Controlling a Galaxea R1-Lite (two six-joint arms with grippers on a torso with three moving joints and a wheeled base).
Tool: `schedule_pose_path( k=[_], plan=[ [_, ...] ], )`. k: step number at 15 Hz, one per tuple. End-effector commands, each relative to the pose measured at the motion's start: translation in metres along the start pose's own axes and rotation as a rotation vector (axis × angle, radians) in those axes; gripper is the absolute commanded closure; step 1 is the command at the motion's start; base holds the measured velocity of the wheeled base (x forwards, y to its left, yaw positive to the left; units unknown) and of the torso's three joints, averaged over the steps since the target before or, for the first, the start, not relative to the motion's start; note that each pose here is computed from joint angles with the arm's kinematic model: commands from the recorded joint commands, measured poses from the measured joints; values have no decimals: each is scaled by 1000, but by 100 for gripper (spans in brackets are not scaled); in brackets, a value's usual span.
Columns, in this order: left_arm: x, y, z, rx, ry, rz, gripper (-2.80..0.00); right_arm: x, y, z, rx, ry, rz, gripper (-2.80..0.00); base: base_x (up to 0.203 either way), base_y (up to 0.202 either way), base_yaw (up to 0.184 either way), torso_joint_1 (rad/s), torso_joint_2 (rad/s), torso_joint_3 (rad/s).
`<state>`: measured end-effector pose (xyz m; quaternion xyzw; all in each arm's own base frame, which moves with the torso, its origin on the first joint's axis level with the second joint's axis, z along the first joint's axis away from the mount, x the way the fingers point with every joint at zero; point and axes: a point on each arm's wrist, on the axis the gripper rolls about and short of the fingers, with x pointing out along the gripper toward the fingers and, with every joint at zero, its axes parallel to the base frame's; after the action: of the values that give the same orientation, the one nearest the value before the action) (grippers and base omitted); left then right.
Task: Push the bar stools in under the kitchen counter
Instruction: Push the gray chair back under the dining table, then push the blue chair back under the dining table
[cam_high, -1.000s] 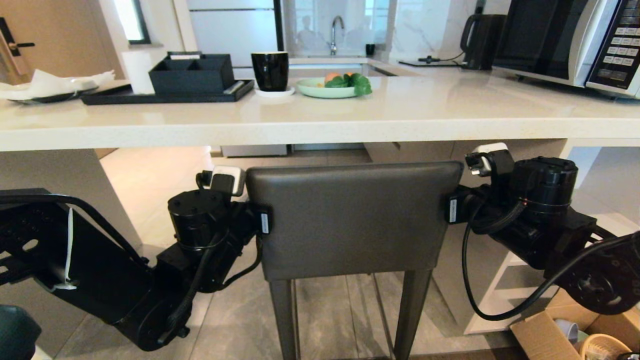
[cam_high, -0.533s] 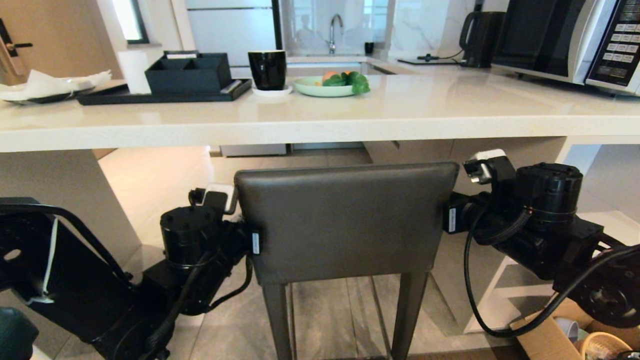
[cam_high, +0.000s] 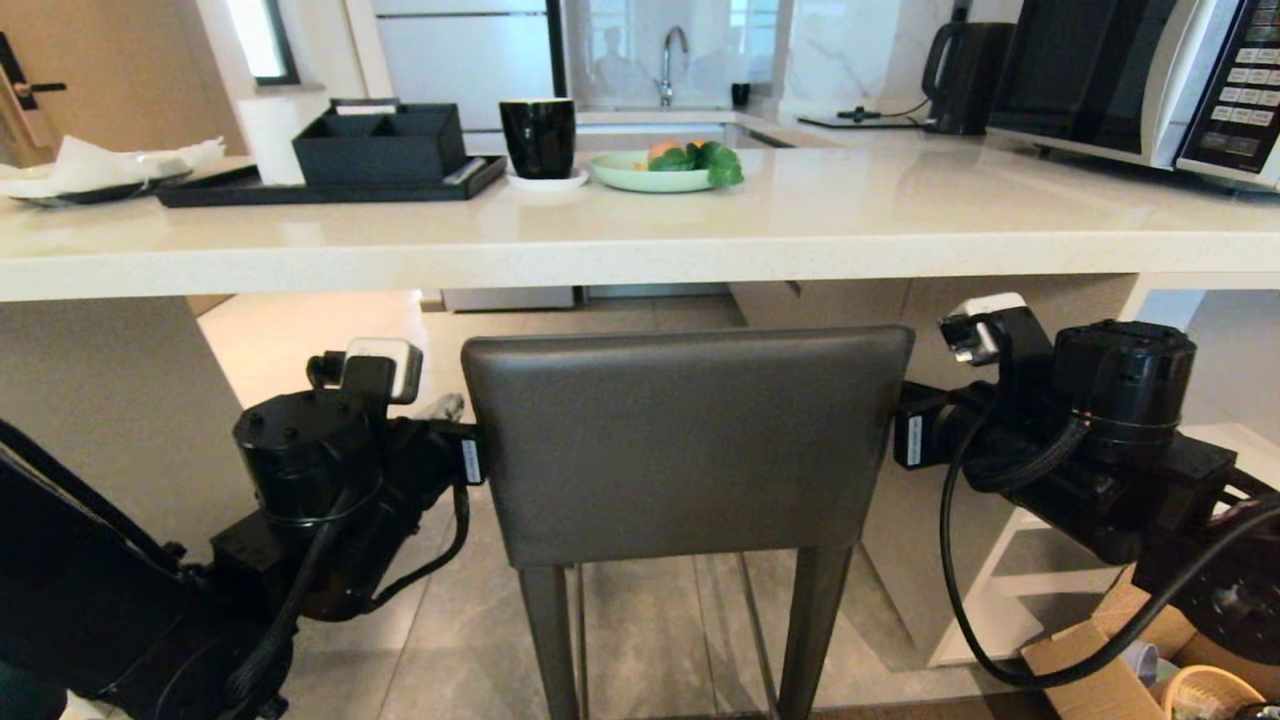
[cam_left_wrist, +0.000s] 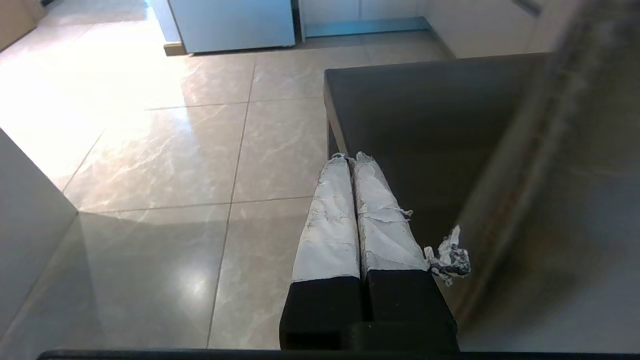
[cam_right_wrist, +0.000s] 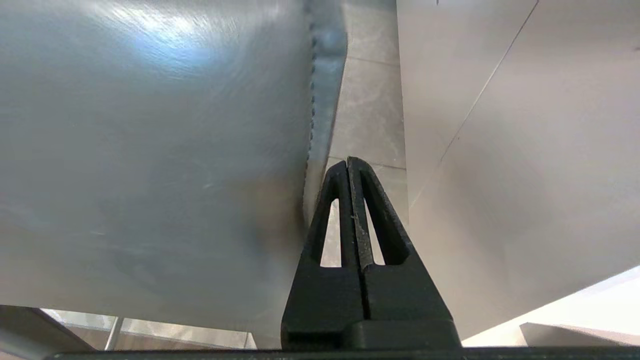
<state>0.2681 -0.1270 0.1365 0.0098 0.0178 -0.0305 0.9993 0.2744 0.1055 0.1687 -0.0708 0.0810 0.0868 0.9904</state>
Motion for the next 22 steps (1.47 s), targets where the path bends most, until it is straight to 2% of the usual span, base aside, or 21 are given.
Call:
schedule_pose_path(
  k=[1, 4, 9, 14, 19, 22],
  plan=[
    [-8, 9, 8, -12, -27, 21, 0, -11, -8, 7, 10, -35, -28, 0, 0, 0, 0, 0, 0, 0],
    [-20, 25, 18, -23, -51, 50, 0, -23, -33, 11, 27, -57, -99, 0, 0, 0, 0, 0, 0, 0],
    [-50, 35, 22, -22, -57, 55, 0, -63, -39, 26, 33, -99, -101, 0, 0, 0, 0, 0, 0, 0],
    [-85, 48, 43, 23, -134, 82, 0, -120, -48, 40, 40, -125, -108, 0, 0, 0, 0, 0, 0, 0],
    [-140, 73, 66, 18, -168, 114, 0, -187, -62, 32, 41, -158, -170, 0, 0, 0, 0, 0, 0, 0],
    [-164, 90, 56, 43, -162, 194, 0, -228, -65, 22, 24, -154, -197, 0, 0, 0, 0, 0, 0, 0]
  ],
)
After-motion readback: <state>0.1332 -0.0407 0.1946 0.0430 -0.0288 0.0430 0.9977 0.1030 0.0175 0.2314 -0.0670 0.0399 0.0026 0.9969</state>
